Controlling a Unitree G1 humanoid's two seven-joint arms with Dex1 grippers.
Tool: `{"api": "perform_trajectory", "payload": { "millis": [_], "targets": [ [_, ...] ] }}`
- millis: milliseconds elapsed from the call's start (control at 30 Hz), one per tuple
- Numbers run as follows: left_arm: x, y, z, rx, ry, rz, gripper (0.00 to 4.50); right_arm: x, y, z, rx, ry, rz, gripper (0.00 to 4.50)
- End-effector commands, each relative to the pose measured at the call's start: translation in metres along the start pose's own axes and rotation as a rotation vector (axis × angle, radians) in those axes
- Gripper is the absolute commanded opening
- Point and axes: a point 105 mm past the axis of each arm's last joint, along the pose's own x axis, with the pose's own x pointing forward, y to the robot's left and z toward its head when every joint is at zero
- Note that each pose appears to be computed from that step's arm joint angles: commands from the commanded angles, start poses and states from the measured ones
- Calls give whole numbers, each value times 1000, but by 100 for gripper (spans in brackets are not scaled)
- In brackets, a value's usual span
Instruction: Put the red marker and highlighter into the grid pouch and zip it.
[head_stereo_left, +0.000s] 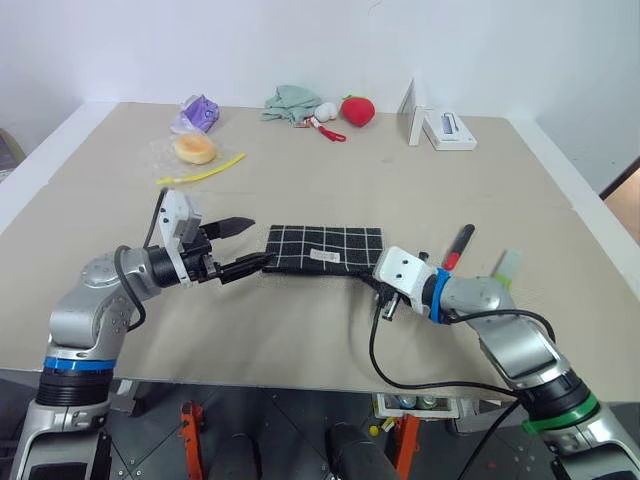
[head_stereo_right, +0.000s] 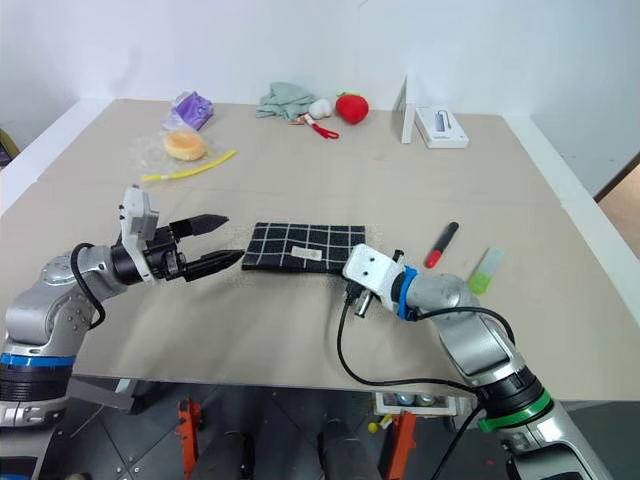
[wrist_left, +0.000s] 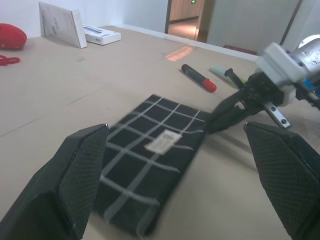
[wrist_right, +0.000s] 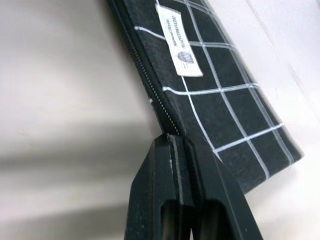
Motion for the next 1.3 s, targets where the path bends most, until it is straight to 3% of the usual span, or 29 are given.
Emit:
{"api": "perform_trajectory", "payload": {
  "millis": [33,200,367,500,533,633,700,833,933,1167,1300],
  "targets": [
    [-8,3,12,28,-17,15,450,-7,2,5,-174,-60,80,2],
    [-11,2,10,21,-4,25,450,-5,9,-2,-217,-69,127,2],
    [-13,2,9,17,1,29,450,-4,2,0,-137,-96,90,2],
    [-15,2,9,11,2,27,450,-12,2,4,-63,-124,119,153],
    [-16,2,9,10,2,26,450,-14,1,5,-51,-134,125,224],
    [-17,2,8,6,9,21,450,-27,-5,11,3,-163,138,370],
    [-18,2,7,7,17,18,450,-37,-11,14,68,-175,144,445],
    [-26,6,6,122,68,16,450,-30,-49,47,378,-352,-51,445],
    [-30,10,0,222,120,17,450,-11,-43,43,535,-306,-84,342],
    [-35,12,-17,557,205,-42,450,28,2,14,753,-92,-82,5],
    [-38,-6,-43,817,285,-212,450,33,17,-31,775,128,-156,5]
  ]
}}
